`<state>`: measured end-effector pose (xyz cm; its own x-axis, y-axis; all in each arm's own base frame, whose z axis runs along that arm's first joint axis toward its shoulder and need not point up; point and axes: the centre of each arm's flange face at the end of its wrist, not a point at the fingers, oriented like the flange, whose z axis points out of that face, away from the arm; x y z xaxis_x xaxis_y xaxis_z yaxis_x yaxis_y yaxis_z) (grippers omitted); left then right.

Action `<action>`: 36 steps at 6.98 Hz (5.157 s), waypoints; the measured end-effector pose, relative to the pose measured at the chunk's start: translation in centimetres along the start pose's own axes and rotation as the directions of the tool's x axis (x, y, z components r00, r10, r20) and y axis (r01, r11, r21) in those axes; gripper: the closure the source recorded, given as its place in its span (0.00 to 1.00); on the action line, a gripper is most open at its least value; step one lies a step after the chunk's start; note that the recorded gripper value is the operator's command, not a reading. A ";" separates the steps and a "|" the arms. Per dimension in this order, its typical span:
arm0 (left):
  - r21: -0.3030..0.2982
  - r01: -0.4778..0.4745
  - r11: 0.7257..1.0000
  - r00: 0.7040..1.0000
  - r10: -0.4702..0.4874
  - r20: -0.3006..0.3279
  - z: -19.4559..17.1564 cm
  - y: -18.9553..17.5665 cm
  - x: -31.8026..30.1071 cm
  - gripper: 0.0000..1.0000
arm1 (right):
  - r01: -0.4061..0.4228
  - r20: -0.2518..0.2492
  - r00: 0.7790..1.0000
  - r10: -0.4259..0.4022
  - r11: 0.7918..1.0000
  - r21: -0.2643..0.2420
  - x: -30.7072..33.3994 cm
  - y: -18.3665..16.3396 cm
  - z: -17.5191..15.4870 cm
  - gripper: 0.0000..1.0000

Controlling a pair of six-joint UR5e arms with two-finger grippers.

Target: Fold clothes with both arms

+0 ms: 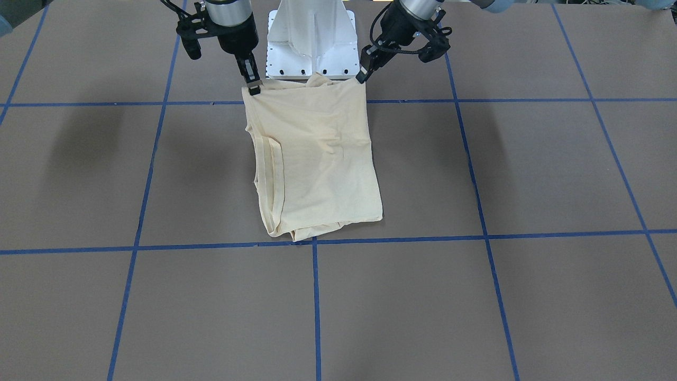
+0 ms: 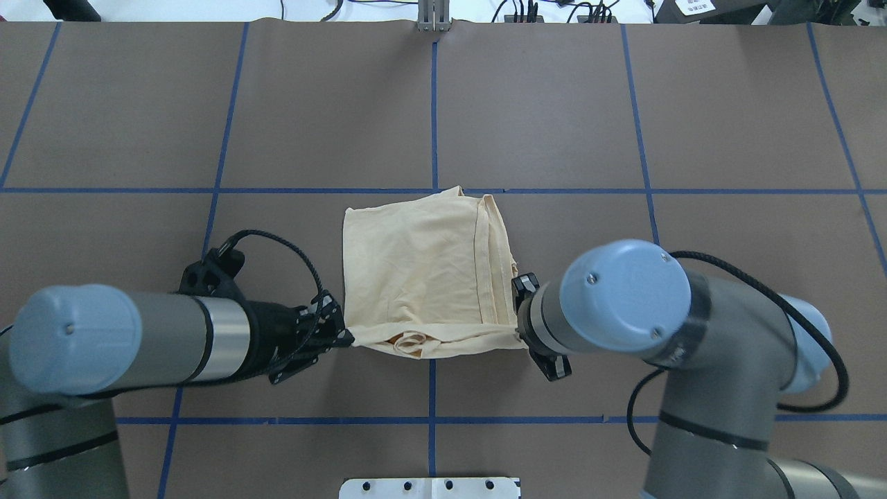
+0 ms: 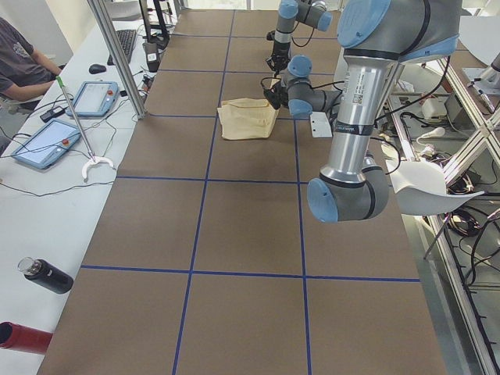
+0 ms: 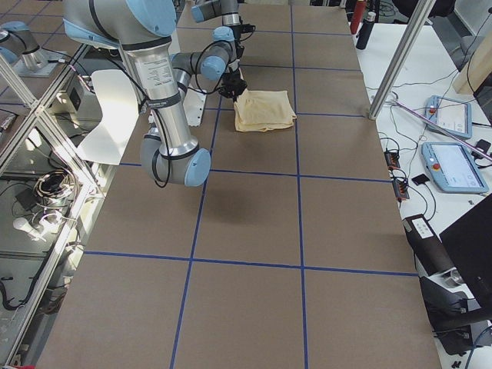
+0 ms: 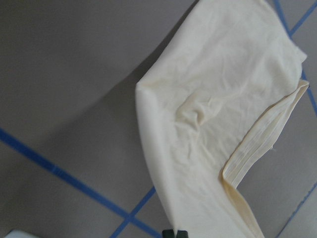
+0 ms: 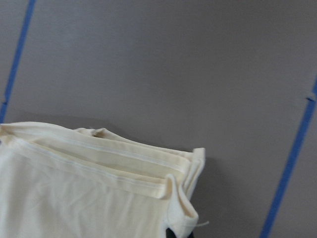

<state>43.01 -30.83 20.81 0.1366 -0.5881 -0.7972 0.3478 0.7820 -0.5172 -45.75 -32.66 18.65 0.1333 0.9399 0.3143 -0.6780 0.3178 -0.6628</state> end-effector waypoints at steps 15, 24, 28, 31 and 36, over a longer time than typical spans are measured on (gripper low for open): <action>0.217 -0.494 0.842 0.870 0.483 0.104 4.9 -32.2 4.2 0.61 | 0.464 -0.035 0.886 -0.463 0.883 0.075 -26.4 -23.8 10.1 0.00; -0.069 -0.927 0.368 0.301 0.843 0.445 -27.6 -53.9 -24.4 0.00 | 0.949 -0.046 0.314 -0.948 0.316 -0.022 -2.3 -67.9 -1.8 0.00; -0.091 -0.878 0.469 0.393 0.818 0.420 -29.5 -54.2 -26.3 0.00 | 0.959 -0.055 0.269 -0.962 0.273 -0.083 4.9 -70.7 -1.3 0.00; -0.042 -0.836 0.547 0.482 0.769 0.421 -30.0 -52.2 -27.9 0.00 | 0.949 -0.068 0.272 -0.960 0.279 -0.148 3.5 -67.6 -3.1 0.00; -0.021 -0.852 0.523 0.466 0.775 0.427 -31.2 -49.5 -27.7 0.00 | 0.945 -0.068 0.280 -0.958 0.287 -0.156 3.4 -66.0 -4.3 0.00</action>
<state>-6.87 -46.82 58.75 0.7294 0.2438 -0.6391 0.0467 0.9144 0.4020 2.59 -49.94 60.55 0.7357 -0.0326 0.6765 0.0442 0.9990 0.0001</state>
